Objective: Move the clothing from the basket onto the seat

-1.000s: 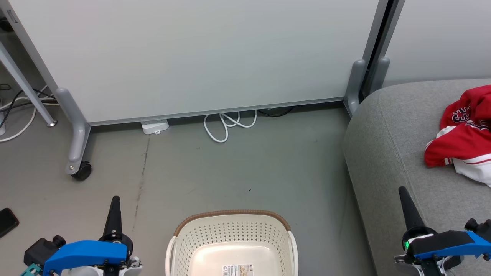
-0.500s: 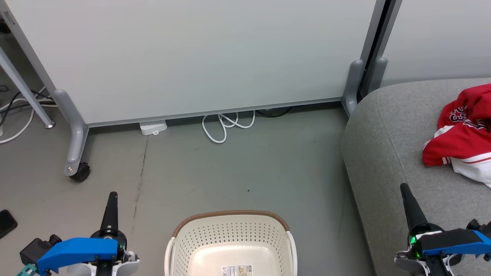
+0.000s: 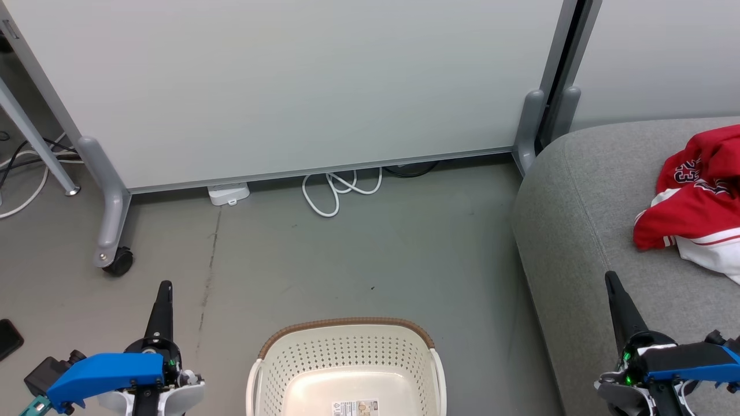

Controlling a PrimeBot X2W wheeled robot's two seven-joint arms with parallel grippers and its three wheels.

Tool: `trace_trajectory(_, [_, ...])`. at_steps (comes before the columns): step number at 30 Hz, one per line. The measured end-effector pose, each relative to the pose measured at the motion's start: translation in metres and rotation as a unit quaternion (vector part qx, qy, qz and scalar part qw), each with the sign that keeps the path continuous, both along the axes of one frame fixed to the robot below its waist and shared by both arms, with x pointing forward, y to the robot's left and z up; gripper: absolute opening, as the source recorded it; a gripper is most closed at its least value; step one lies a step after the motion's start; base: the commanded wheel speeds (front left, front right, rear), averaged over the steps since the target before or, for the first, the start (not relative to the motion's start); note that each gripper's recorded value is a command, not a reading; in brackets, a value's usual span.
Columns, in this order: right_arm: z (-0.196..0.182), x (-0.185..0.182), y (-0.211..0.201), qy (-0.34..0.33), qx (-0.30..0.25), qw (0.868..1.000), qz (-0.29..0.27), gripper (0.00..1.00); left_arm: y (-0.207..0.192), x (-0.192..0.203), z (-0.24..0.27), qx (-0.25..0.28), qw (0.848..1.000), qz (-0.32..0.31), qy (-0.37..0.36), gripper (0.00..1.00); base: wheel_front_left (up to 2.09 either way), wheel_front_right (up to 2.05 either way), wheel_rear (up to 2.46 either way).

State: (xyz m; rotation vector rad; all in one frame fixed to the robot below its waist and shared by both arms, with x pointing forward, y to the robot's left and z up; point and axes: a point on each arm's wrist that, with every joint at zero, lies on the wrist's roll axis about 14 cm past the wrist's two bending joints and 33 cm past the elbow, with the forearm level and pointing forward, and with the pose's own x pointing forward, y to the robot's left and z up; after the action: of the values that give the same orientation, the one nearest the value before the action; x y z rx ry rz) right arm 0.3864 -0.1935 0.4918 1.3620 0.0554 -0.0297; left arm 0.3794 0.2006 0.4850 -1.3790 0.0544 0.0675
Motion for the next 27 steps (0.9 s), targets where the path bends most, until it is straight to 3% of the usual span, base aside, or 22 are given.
trace_trajectory(27, [0.01, 0.001, -0.005, -0.019, 0.097, 0.995, -0.008, 0.0, 0.0, 0.007, 0.016, -0.088, 0.996, -0.003, -0.028, 0.0, 0.0, 0.0, 0.0])
